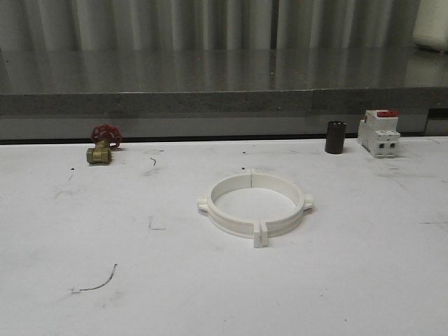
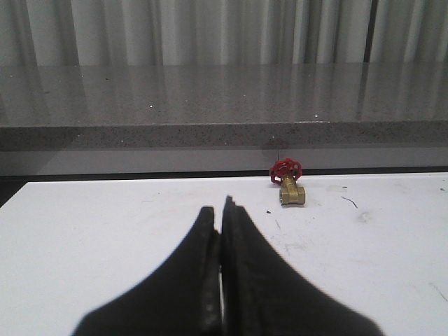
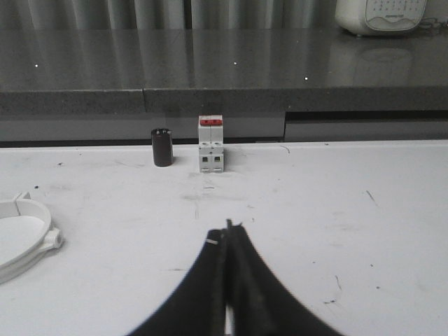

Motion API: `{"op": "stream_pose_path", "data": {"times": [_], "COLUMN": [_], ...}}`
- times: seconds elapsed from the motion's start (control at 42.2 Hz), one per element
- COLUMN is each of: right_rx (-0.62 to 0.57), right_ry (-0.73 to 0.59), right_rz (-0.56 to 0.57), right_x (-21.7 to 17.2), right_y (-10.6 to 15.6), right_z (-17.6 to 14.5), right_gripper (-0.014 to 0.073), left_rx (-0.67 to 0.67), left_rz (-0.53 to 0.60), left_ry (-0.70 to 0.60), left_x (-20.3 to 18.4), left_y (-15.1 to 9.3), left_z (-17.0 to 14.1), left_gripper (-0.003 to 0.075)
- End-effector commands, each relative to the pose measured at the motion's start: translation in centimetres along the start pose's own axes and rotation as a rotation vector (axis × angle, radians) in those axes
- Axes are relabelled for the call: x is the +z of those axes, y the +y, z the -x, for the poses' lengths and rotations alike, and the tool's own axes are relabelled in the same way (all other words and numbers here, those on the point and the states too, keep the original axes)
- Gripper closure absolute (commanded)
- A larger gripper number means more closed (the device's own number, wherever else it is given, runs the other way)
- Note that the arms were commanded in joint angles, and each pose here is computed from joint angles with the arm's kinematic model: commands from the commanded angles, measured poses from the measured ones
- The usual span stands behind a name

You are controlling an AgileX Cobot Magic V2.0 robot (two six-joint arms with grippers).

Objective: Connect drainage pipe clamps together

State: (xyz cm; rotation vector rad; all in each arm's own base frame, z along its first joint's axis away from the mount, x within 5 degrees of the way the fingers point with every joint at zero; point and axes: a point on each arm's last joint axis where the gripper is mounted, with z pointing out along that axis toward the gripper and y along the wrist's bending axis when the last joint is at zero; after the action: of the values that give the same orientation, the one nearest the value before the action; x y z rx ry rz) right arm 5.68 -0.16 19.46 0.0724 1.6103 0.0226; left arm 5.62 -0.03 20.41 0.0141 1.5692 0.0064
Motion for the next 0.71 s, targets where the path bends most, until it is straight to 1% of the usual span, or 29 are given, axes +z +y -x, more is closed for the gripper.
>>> {"op": "stream_pose_path", "data": {"times": [0.0, 0.071, 0.261, 0.687], "right_rx": [-0.010, -0.010, -0.008, -0.008], "right_ry": [-0.140, -0.139, -0.137, -0.137], "right_rz": [0.001, 0.003, 0.052, 0.053], "right_x": [-0.24, -0.24, -0.25, -0.25], "right_y": [0.03, 0.04, 0.31, 0.31], "right_z": [1.29, 1.29, 1.28, 1.28], "right_gripper": [0.0661, 0.0661, 0.0661, 0.0661], "left_rx": [-0.013, -0.013, -0.013, -0.013], "left_rz": [0.001, 0.001, 0.001, 0.001], "left_ry": [-0.072, -0.072, -0.072, -0.072], "left_x": [0.01, 0.01, 0.01, 0.01], "left_y": [0.00, 0.00, 0.00, 0.00], "left_z": [0.06, 0.06, 0.06, 0.06], "left_gripper": [0.0741, 0.0741, 0.0741, 0.0741]}}
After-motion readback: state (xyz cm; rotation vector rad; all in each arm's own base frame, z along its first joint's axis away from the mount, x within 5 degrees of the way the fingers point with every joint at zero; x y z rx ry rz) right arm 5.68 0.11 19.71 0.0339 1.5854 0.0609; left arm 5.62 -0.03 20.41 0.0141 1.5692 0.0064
